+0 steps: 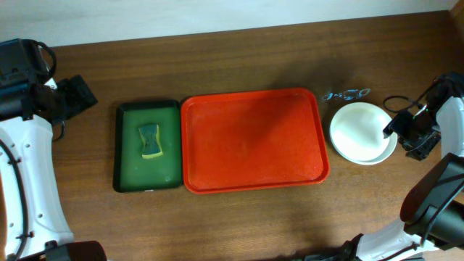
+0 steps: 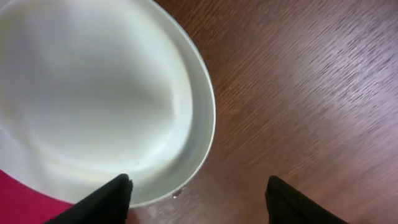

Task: Clean dirty plates on tray and stack at the side
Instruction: 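Carry the white plate right and stack it on the plate pile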

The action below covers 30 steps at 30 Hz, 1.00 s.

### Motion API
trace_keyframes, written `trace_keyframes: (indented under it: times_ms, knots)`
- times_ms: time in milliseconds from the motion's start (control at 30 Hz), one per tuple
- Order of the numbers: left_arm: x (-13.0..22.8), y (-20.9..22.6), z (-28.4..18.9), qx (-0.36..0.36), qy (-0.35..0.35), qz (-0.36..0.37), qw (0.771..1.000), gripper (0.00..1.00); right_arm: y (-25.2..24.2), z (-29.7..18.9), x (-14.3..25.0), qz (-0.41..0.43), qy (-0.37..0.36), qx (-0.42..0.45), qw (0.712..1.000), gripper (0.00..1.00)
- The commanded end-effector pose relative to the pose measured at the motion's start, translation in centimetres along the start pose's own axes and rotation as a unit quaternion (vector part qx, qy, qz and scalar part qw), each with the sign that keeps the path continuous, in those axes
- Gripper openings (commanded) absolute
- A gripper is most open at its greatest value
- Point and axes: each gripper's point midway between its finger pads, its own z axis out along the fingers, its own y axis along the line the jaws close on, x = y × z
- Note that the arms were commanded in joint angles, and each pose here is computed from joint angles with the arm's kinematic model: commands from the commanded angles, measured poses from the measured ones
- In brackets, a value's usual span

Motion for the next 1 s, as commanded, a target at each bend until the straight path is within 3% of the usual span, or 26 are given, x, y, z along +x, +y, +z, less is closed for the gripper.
trace_keyframes:
  times_ms: [0, 67, 167, 267, 500, 533, 567, 767, 967]
  knots:
    - [-0.4, 0.2, -0.6, -0.002, -0.009, -0.007, 1.000, 0.99, -0.6, -0.6, 1.4, -0.021, 0.015, 0.016, 1.000, 0.69]
    - [-0.4, 0.2, -0.6, -0.002, -0.009, -0.007, 1.000, 0.99, -0.3, -0.7, 2.6, -0.019, 0.042, 0.003, 0.999, 0.64]
    - [-0.4, 0.2, -0.6, -0.002, -0.009, -0.007, 1.000, 0.99, 1.7, -1.1, 4.9, -0.019, 0.092, -0.054, 0.994, 0.64]
    - [-0.4, 0.2, -0.6, -0.002, -0.009, -0.007, 1.000, 0.99, 5.0, -1.7, 6.8, -0.104, 0.119, -0.122, 0.980, 0.61]
    - [-0.4, 0.2, -0.6, -0.002, -0.009, -0.007, 1.000, 0.99, 12.9, -1.3, 9.7, -0.253, 0.089, -0.135, 0.954, 0.62]
    - [-0.4, 0.2, -0.6, -0.002, -0.009, -0.007, 1.000, 0.99, 13.9, -1.2, 10.4, -0.274, 0.086, -0.134, 0.948, 0.67]
    - [-0.4, 0.2, -0.6, -0.002, -0.009, -0.007, 1.000, 0.99, 14.7, -1.2, 11.3, -0.293, 0.089, -0.132, 0.943, 0.98]
    - [-0.4, 0.2, -0.6, -0.002, -0.009, -0.007, 1.000, 0.99, 18.0, -1.1, 15.4, -0.370, 0.097, -0.130, 0.915, 0.98]
    - [-0.4, 0.2, -0.6, -0.002, -0.009, -0.007, 1.000, 0.99, 18.5, -1.1, 16.2, -0.384, 0.099, -0.129, 0.909, 0.98]
